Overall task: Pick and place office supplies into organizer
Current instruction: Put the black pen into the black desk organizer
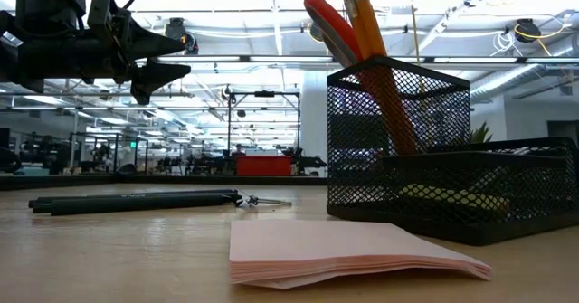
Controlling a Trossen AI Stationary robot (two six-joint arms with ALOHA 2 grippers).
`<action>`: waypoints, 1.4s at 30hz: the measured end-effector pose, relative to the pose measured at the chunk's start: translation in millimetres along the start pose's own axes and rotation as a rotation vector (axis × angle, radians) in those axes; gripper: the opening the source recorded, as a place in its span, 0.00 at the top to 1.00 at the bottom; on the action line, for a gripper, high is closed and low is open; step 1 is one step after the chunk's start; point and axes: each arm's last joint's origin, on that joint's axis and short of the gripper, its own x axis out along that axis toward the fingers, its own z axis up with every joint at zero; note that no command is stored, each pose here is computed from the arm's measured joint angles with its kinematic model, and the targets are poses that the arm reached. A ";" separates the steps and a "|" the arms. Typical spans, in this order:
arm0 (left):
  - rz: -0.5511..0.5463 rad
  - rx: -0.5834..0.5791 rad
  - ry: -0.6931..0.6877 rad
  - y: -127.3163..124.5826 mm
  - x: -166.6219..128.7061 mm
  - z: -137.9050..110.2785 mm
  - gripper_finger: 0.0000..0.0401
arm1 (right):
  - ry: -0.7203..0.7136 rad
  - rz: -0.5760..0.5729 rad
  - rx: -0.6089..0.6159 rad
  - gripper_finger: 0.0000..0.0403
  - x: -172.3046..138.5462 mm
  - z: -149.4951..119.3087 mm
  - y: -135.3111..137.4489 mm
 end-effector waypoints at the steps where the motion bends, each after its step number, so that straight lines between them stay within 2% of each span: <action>1: 0.000 0.000 0.000 0.0 0.0 0.0 0.37 | -0.002 -0.004 0.022 0.55 1.0 0.0 -1.3; 4: 0.000 0.000 0.000 0.0 0.0 -0.1 0.37 | -0.006 -0.011 0.128 0.55 2.1 0.3 -3.0; 8: 0.000 0.000 0.000 0.0 0.0 0.0 0.37 | -0.067 -0.023 0.338 0.55 2.6 6.8 -6.4; 10: 0.000 0.000 0.000 0.0 0.0 -0.1 0.37 | -0.100 -0.029 0.385 0.55 2.4 10.3 -8.0; 15: 0.000 0.000 0.001 0.1 0.0 -0.1 0.37 | -0.104 -0.039 0.405 0.55 5.8 9.7 -10.3; 20: 0.000 0.000 0.000 0.0 0.0 0.0 0.37 | -0.117 -0.079 0.398 0.55 17.7 7.0 -27.9; 24: 0.000 0.000 0.000 0.0 0.0 0.0 0.37 | -0.099 -0.006 0.360 0.56 33.4 -3.3 -46.7; 28: 0.000 0.000 0.000 0.0 0.0 0.0 0.37 | 0.022 0.136 0.375 0.55 51.2 -28.5 -69.9; 31: 0.000 0.000 0.000 0.0 0.0 0.0 0.37 | 0.103 0.173 0.391 0.54 58.9 -44.9 -87.4; 36: 0.000 0.000 0.000 0.0 0.0 0.0 0.37 | 0.253 0.274 0.304 0.54 47.8 -65.0 -111.4; 39: 0.000 0.000 0.000 0.0 0.0 -0.1 0.37 | 0.265 0.319 0.363 0.55 35.3 -66.9 -122.3; 42: 0.000 0.000 0.000 0.0 0.0 0.0 0.37 | 0.189 0.309 0.455 0.56 21.9 -65.0 -125.8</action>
